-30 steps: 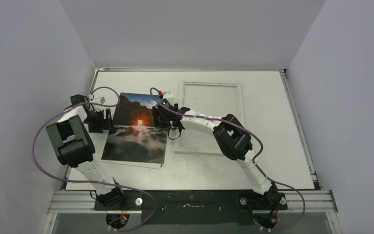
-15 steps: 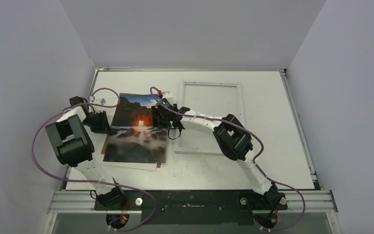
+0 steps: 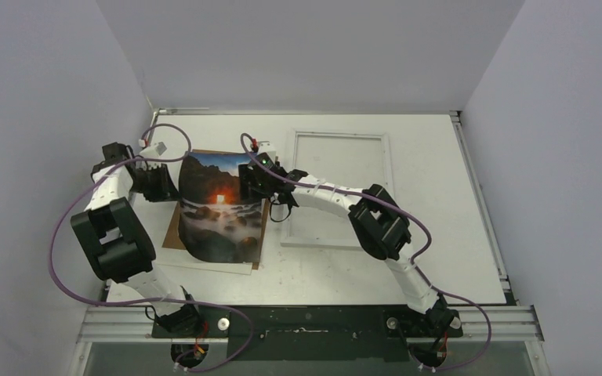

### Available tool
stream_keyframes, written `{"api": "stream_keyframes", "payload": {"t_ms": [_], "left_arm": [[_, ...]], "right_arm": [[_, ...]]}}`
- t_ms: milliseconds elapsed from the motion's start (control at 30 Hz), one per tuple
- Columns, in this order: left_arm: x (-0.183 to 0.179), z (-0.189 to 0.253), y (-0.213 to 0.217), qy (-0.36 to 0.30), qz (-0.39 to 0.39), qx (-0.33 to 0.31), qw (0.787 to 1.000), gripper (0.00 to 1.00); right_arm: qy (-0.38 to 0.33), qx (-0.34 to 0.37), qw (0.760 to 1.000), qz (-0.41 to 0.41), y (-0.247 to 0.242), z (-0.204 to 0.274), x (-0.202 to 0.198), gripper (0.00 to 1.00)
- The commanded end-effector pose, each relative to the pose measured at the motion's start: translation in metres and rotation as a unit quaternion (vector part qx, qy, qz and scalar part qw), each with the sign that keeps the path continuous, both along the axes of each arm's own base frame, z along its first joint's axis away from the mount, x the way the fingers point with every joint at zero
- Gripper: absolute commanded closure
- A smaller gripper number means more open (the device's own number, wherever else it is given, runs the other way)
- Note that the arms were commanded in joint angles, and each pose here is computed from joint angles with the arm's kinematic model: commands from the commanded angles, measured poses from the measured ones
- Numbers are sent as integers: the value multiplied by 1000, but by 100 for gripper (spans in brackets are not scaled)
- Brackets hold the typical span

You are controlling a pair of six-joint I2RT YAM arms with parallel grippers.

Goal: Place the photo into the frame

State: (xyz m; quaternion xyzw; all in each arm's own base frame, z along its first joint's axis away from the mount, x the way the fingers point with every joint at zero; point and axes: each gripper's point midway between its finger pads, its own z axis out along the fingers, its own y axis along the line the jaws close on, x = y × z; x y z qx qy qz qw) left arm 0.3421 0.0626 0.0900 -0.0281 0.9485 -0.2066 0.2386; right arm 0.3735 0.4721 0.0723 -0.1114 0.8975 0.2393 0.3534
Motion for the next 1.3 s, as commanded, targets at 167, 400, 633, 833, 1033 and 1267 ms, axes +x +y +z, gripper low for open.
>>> {"api": "stream_keyframes", "payload": {"t_ms": [167, 400, 633, 833, 1033, 1267], "left_arm": [[2, -1, 1, 1, -2, -9, 1000, 89], [7, -6, 2, 0, 6, -11, 1000, 90], [3, -15, 2, 7, 6, -7, 1000, 90], [3, -15, 2, 6, 5, -8, 1000, 88], [4, -4, 6, 4, -7, 3, 1000, 51], [3, -10, 33, 7, -2, 62, 998, 35]], "right_arm": [[-49, 73, 996, 3, 9, 75, 0, 33], [-48, 92, 995, 1, 9, 73, 12, 55], [-37, 104, 994, 4, 8, 67, 14, 76], [-40, 109, 993, -5, 1, 67, 23, 91], [-101, 77, 989, -75, -51, 101, 76, 95], [-129, 57, 983, -118, -99, 124, 96, 95]]}}
